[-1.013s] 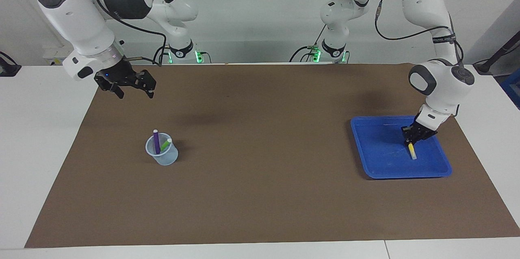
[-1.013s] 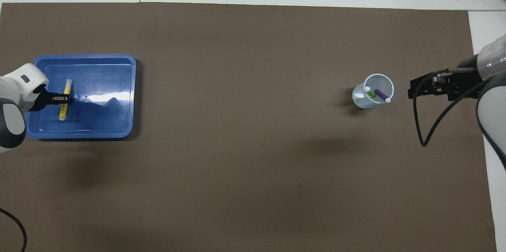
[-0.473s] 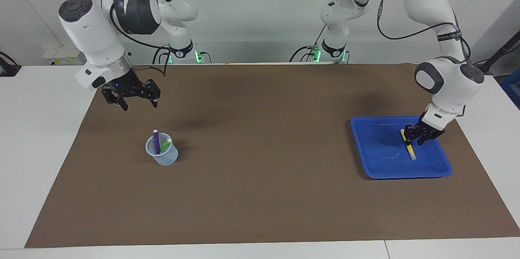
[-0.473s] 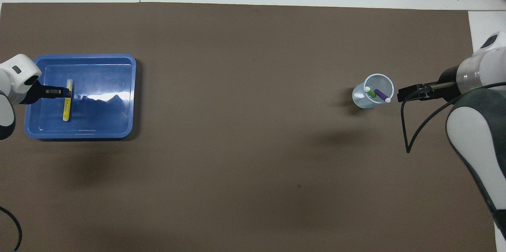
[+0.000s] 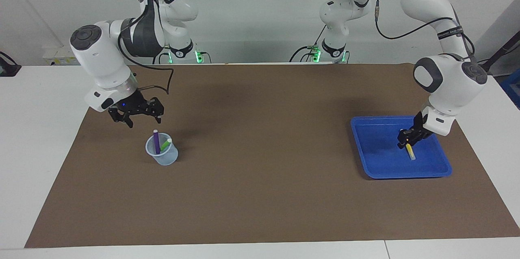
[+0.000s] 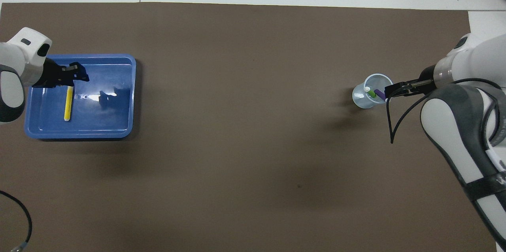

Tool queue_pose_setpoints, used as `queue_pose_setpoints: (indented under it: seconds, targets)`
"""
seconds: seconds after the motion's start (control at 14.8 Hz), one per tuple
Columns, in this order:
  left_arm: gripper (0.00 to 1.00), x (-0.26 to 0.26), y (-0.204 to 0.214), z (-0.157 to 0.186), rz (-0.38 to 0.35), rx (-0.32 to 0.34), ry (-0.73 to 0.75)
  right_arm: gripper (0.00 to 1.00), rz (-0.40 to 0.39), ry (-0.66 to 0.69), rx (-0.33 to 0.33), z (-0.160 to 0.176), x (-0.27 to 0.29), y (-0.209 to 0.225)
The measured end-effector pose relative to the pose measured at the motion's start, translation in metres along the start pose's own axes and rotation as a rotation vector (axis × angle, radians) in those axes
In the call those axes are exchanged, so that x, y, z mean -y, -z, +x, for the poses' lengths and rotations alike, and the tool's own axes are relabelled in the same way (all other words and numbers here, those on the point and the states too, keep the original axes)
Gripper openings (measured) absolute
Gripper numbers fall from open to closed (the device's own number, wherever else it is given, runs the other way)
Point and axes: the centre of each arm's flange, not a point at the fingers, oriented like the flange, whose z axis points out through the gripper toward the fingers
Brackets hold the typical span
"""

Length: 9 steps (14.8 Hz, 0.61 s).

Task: Right arm passes pens to left for tray arrangement
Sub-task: 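Grasp the purple pen in the cup while the left gripper moves toward center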

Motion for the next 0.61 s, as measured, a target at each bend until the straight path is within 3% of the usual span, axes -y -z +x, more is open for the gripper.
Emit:
queue_pose_setpoints:
  seconds: [0.14, 0.2, 0.27, 0.47, 0.61]
  targets:
    - [0.53, -0.023, 0.0, -0.004, -0.097, 0.028, 0.191, 0.93, 0.002, 0.0, 0.005, 0.001, -0.001, -0.009]
    - [0.55, -0.033, 0.0, -0.006, -0.138, 0.045, 0.289, 0.79, 0.003, -0.001, 0.011, 0.0, 0.0, -0.014]
    - [0.55, -0.045, 0.001, -0.008, -0.165, 0.061, 0.368, 0.74, 0.004, 0.0, 0.018, -0.001, 0.0, -0.018]
    - [0.55, -0.089, 0.005, -0.019, -0.208, 0.106, 0.58, 0.64, 0.002, 0.0, 0.01, -0.005, 0.0, -0.031]
    - [0.55, -0.117, 0.013, -0.03, -0.214, 0.13, 0.672, 0.63, 0.002, 0.0, 0.011, -0.007, 0.001, -0.036]
